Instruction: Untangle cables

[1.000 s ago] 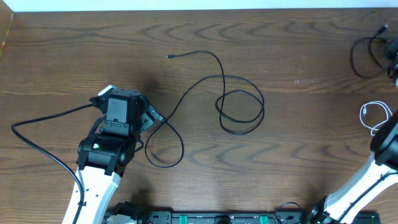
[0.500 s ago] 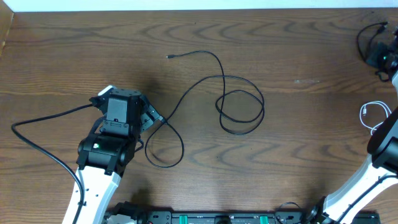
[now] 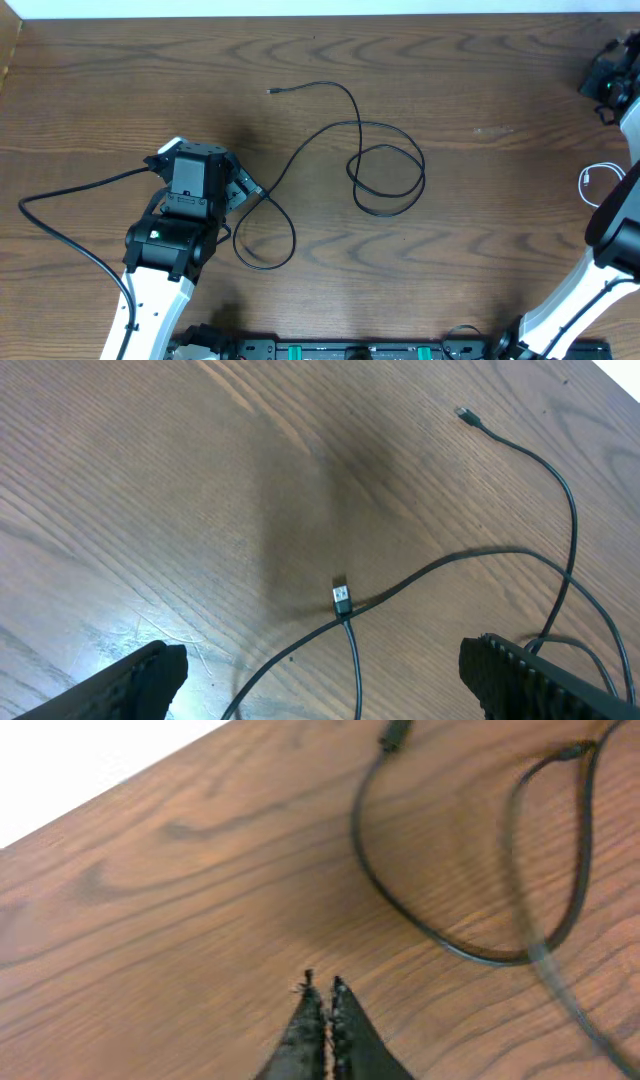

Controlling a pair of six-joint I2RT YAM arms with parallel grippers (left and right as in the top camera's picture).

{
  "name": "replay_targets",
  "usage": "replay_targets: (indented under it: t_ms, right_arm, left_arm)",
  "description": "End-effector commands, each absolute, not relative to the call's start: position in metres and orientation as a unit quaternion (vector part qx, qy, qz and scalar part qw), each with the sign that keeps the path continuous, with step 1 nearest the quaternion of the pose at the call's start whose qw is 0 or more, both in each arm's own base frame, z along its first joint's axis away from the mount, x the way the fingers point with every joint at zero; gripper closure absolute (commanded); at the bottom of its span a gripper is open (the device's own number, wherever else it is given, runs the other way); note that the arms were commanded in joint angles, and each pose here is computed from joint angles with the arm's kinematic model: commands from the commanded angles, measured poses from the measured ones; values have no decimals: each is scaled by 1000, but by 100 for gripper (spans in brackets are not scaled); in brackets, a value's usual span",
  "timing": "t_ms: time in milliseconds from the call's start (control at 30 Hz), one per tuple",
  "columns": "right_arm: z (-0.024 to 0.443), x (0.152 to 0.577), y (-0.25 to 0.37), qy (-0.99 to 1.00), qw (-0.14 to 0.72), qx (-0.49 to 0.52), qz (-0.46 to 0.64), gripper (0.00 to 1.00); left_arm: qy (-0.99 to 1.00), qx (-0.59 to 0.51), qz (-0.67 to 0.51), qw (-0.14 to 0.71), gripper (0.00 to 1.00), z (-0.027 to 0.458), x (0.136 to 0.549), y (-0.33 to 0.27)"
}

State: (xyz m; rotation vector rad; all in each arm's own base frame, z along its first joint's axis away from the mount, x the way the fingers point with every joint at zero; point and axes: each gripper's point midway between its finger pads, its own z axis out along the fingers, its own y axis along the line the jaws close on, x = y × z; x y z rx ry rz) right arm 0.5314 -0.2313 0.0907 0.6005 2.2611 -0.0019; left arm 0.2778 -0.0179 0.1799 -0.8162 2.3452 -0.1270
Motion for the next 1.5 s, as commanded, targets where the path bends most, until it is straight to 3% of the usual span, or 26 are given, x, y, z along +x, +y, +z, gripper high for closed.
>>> replay_targets:
  t_ms: [0,200,567,1100,1367,1467]
  right_arm:
    - [78,534,-252,882,394,255,-26,99]
    - [84,529,-300,844,417,304,-146,99]
    - [13,528,-309,851,388,323,-144,99]
    - [24,531,-319,831,410,336,-167,99]
    - [64,546,-308,826,452,313,-127,99]
    - [57,537,-320,822,440,329,-152,99]
  left_arm:
    - [890,-316,-47,325,6,183,279,-16]
    - [890,-316,-47,325,6,183,279,-16]
    - [890,-316,-47,325,6,183,279,-16]
    - [890,-316,-47,325,6,183,279,-16]
    - [890,-316,-47,325,6,183,279,-16]
    - [890,-316,-47,325,6,183,279,-16]
